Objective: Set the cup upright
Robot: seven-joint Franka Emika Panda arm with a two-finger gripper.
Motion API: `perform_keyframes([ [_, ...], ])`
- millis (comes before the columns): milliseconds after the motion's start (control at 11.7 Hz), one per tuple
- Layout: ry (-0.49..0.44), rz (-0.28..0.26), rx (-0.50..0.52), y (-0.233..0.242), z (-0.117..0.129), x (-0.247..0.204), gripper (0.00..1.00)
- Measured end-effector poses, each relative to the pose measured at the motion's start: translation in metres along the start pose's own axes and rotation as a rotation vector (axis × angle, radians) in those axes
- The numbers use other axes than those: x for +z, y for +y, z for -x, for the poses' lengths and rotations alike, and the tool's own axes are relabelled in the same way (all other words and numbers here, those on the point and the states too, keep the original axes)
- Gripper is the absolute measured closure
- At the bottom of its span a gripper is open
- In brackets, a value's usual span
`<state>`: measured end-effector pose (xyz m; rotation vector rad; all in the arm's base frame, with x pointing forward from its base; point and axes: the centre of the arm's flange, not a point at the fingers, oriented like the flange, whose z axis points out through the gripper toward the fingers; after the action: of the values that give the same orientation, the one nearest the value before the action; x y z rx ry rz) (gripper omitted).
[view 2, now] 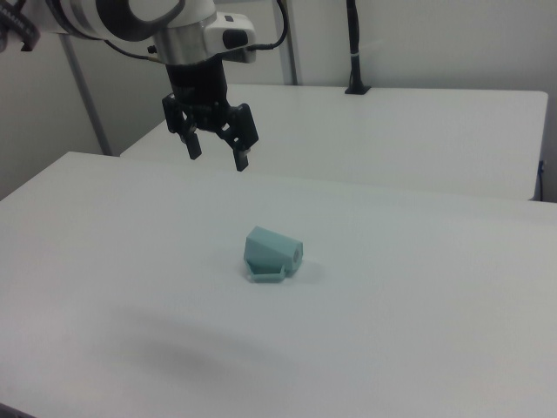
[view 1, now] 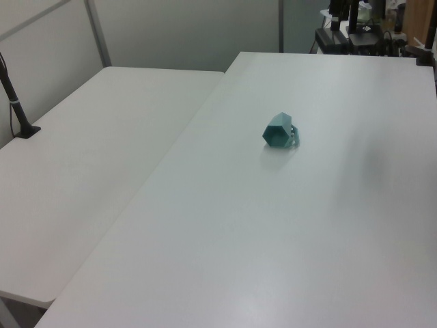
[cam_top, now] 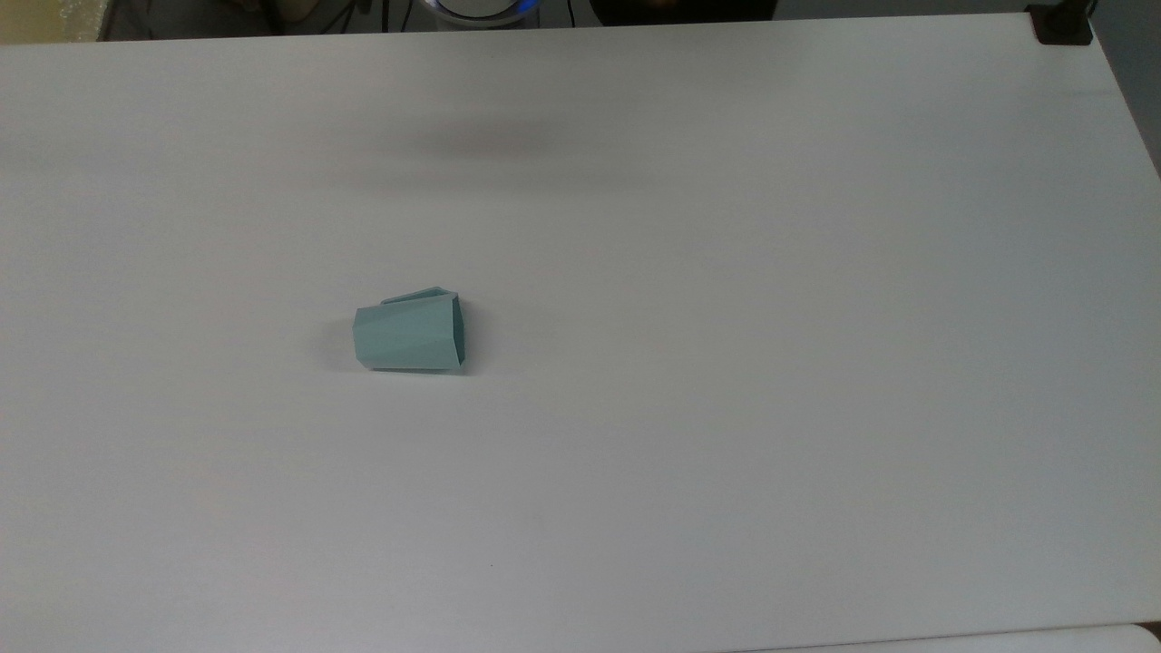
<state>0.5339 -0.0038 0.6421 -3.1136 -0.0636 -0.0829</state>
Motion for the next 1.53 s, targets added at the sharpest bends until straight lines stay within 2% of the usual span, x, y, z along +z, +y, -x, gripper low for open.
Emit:
perform_keyframes([
  [596, -0.007, 0.012, -0.06, -0.01, -0.002, 0.004, 0.0],
  [1021, 0.012, 0.015, -0.044, -0.015, -0.002, -0.005, 0.0],
  [1106, 0.006, 0.037, -0.032, -0.023, -0.003, -0.002, 0.0],
  [1277, -0.019, 0.214, -0.025, -0.077, -0.014, 0.025, 0.0],
  [1447, 0.038, 0.283, -0.006, -0.118, -0.028, 0.045, 0.0],
  [1532, 0.104, 0.3, 0.004, -0.142, -0.038, 0.057, 0.0],
])
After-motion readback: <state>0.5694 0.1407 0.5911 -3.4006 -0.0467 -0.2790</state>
